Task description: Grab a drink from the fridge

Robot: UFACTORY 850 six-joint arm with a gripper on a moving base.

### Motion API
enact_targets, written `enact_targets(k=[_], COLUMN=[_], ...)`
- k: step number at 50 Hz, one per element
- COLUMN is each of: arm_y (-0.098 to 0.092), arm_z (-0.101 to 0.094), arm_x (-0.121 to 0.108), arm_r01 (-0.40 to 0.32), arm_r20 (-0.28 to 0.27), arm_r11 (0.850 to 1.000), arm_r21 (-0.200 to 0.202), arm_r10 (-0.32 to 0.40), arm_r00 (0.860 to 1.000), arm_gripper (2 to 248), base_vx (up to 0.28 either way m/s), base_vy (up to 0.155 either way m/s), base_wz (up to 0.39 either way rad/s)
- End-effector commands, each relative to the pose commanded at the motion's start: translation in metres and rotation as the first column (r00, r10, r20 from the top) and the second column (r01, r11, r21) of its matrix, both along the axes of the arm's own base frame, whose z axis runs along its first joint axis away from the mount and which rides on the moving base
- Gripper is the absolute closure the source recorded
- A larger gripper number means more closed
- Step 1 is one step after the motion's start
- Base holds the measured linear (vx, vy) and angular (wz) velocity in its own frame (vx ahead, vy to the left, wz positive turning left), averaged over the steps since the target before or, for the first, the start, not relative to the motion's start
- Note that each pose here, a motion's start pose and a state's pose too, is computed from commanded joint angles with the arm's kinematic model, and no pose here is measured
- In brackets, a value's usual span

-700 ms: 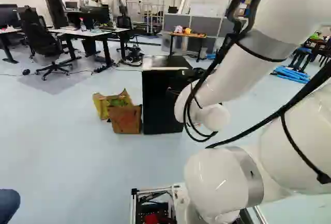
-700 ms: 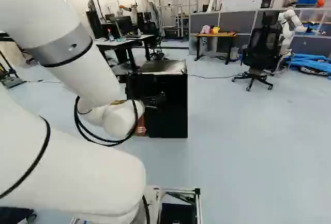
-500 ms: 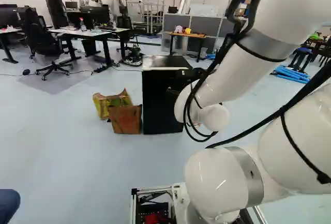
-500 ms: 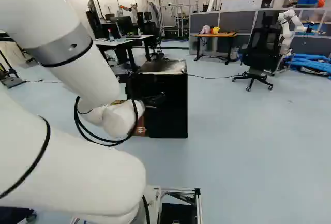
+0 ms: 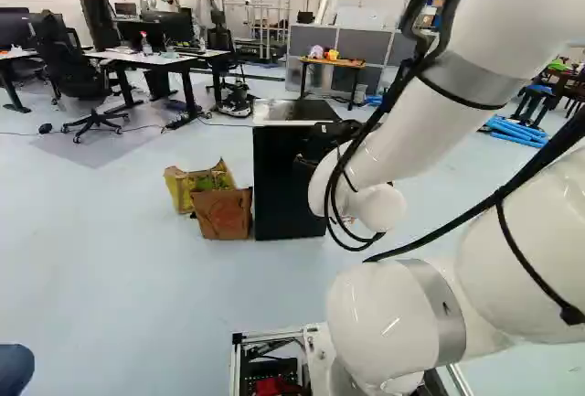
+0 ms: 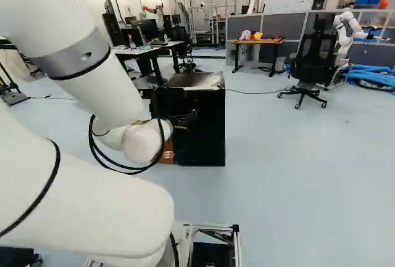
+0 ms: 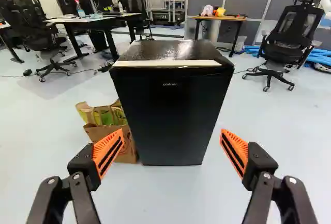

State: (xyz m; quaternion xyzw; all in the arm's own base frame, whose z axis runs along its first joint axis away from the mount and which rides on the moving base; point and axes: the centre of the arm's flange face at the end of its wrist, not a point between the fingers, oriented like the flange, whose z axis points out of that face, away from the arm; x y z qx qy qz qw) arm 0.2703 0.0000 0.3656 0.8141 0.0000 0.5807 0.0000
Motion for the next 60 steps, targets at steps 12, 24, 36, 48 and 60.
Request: enact_targets(k=[12, 24, 36, 48, 60], arm_y=[0.0, 0.0, 0.0, 0.0, 0.0], arm_z=[0.0, 0.0, 0.0, 0.0, 0.0], arm_x=[0.0, 0.0, 0.0, 0.0, 0.0], arm_r01=[0.0, 0.0, 0.0, 0.0, 0.0], arm_r20=[0.0, 0.0, 0.0, 0.0, 0.0], arm_r11=[1.0, 1.0, 1.0, 1.0, 1.0], arm_r21=[0.0, 0.0, 0.0, 0.0, 0.0], arm_r10=[0.0, 0.0, 0.0, 0.0, 0.0], arm_r00=[1.0, 1.0, 1.0, 1.0, 1.0], arm_gripper=[3, 3, 3, 3, 3], base_vx=[0.072, 0.08, 0.081, 0.074, 0.075], base_vy=[0.034, 0.047, 0.057, 0.063, 0.067], base_wz=[-0.017, -0.016, -0.018, -0.016, -0.015])
